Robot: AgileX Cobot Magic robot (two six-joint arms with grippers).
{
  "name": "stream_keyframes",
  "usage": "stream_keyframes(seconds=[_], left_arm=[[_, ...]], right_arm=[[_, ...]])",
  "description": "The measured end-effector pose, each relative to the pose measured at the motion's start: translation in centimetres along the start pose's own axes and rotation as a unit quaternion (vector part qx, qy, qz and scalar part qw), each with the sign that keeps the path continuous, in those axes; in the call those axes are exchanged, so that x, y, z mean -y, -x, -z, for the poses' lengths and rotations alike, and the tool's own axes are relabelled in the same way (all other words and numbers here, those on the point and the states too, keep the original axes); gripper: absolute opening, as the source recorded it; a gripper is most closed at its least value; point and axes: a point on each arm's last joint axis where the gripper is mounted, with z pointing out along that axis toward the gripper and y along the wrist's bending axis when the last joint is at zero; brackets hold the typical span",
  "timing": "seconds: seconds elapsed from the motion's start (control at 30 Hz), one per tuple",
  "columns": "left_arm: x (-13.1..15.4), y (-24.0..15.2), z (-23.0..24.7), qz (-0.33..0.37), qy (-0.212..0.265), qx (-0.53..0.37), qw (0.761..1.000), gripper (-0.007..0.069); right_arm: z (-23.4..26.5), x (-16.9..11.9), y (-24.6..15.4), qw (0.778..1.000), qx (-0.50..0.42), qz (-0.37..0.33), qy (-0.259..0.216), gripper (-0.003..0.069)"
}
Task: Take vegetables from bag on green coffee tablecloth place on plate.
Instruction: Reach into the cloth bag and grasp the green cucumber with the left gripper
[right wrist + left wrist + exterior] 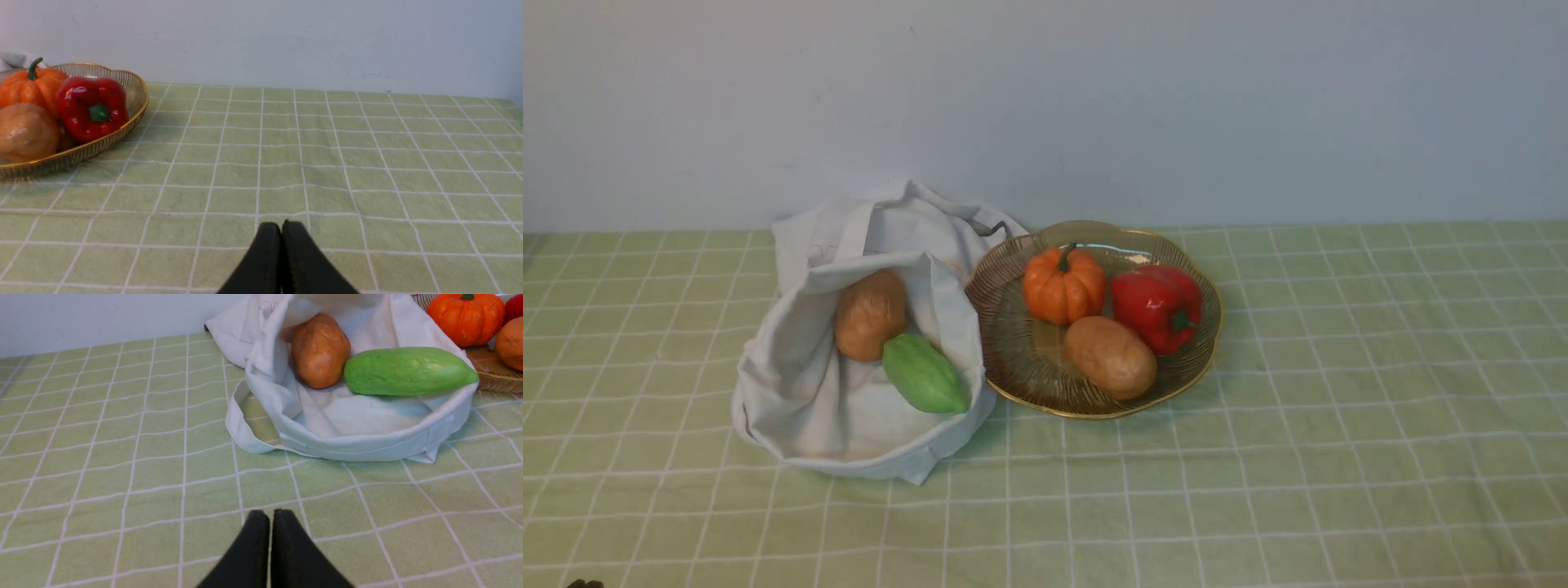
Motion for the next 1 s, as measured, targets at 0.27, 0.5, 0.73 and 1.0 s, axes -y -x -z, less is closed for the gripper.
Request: stream_keyframes(seconds=[0.27, 0.5, 0.73, 1.0], left_arm=[[0.0, 0.0, 0.0, 0.000, 0.000, 0.000, 1.000, -0.0005], [1.5, 0.5, 0.1, 0.359, -0.085, -0.003, 0.929, -0.0005], [2.4, 1.8, 0.5, 0.635, -0.167, -0.008, 0.754, -0.0005], [2.3, 2.4, 0.7, 0.588, -0.174, 0.018, 0.790, -0.0005]], right_arm=[[0.0, 0.0, 0.0, 1.000, 0.000, 0.000, 0.000, -0.0015], [0.0, 0.0, 0.0, 1.000, 0.000, 0.000, 0.000, -0.0015], [0.0, 0.0, 0.0, 1.000, 0.000, 0.000, 0.000, -0.0015], [0.0, 0.0, 0.0, 1.000, 0.000, 0.000, 0.000, -0.0015]])
